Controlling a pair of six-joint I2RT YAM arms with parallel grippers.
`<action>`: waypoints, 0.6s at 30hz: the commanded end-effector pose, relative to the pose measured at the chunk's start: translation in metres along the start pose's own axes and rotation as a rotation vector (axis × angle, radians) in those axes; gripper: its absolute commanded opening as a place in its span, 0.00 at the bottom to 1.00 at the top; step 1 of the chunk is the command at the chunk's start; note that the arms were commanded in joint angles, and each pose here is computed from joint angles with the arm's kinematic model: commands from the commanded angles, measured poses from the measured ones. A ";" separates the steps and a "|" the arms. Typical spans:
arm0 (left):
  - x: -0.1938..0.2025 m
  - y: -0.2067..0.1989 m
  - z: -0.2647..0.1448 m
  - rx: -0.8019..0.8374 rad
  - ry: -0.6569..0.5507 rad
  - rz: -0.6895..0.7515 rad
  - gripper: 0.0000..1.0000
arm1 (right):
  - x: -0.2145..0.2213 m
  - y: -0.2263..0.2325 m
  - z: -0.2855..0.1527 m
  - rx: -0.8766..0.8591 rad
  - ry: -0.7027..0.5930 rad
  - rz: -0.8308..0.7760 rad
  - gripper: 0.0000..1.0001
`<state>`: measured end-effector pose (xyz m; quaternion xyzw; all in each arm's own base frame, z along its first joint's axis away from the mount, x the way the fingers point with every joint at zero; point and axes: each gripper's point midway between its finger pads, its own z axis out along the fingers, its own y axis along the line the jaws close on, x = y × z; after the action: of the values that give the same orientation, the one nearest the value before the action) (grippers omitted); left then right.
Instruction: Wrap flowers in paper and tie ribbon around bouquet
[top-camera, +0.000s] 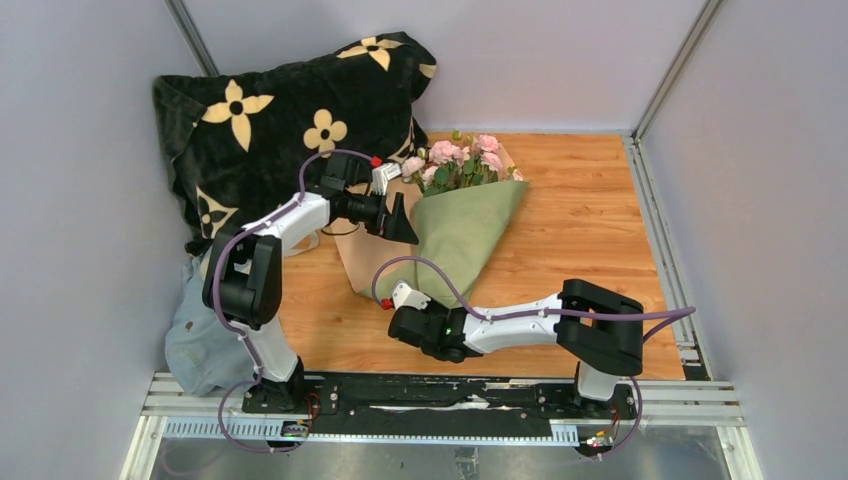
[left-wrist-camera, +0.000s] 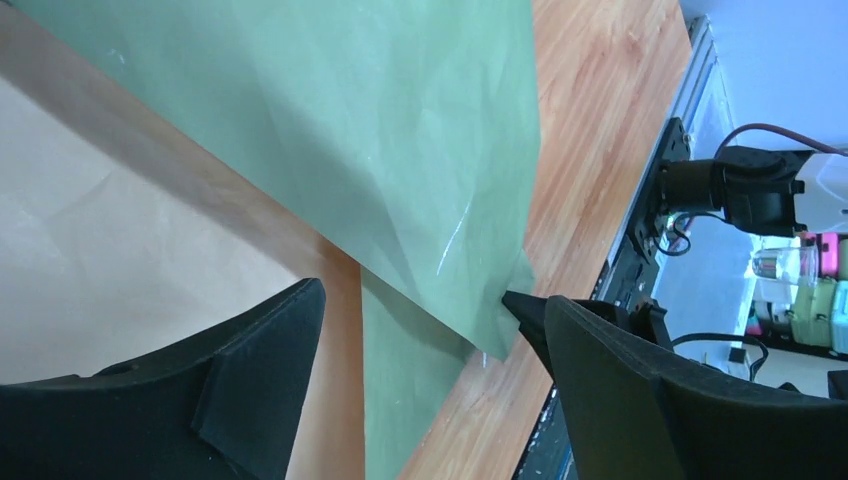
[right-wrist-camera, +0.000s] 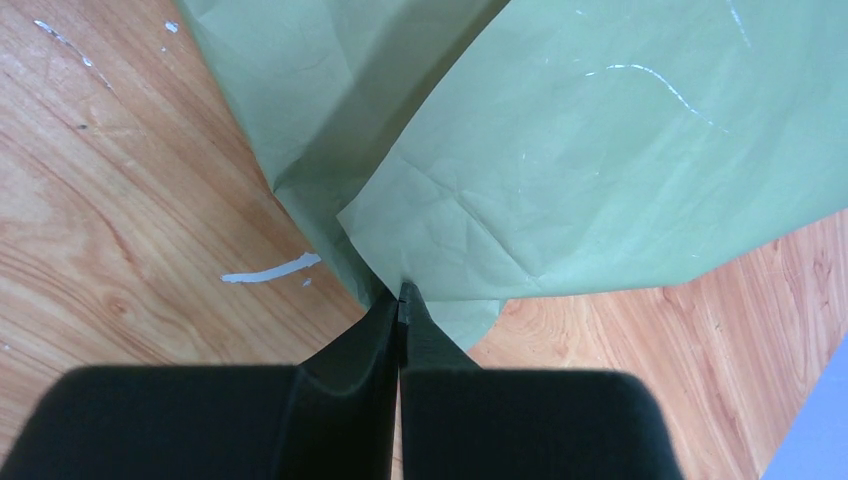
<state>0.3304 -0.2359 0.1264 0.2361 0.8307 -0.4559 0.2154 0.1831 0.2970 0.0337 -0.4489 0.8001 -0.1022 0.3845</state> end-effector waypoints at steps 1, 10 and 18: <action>0.016 0.003 0.008 0.036 0.040 -0.052 0.89 | 0.001 0.006 0.001 -0.017 -0.002 -0.035 0.00; 0.047 0.011 0.044 0.059 0.183 -0.138 0.84 | -0.005 0.004 -0.001 -0.018 -0.013 -0.072 0.00; 0.031 -0.017 0.048 0.185 0.162 -0.151 0.20 | -0.010 -0.001 -0.004 -0.010 -0.022 -0.112 0.00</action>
<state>0.2961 -0.2699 0.0682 0.2220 0.8410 -0.4873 0.0766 0.1854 0.2978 0.0360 -0.4771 0.7829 -0.1123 0.3832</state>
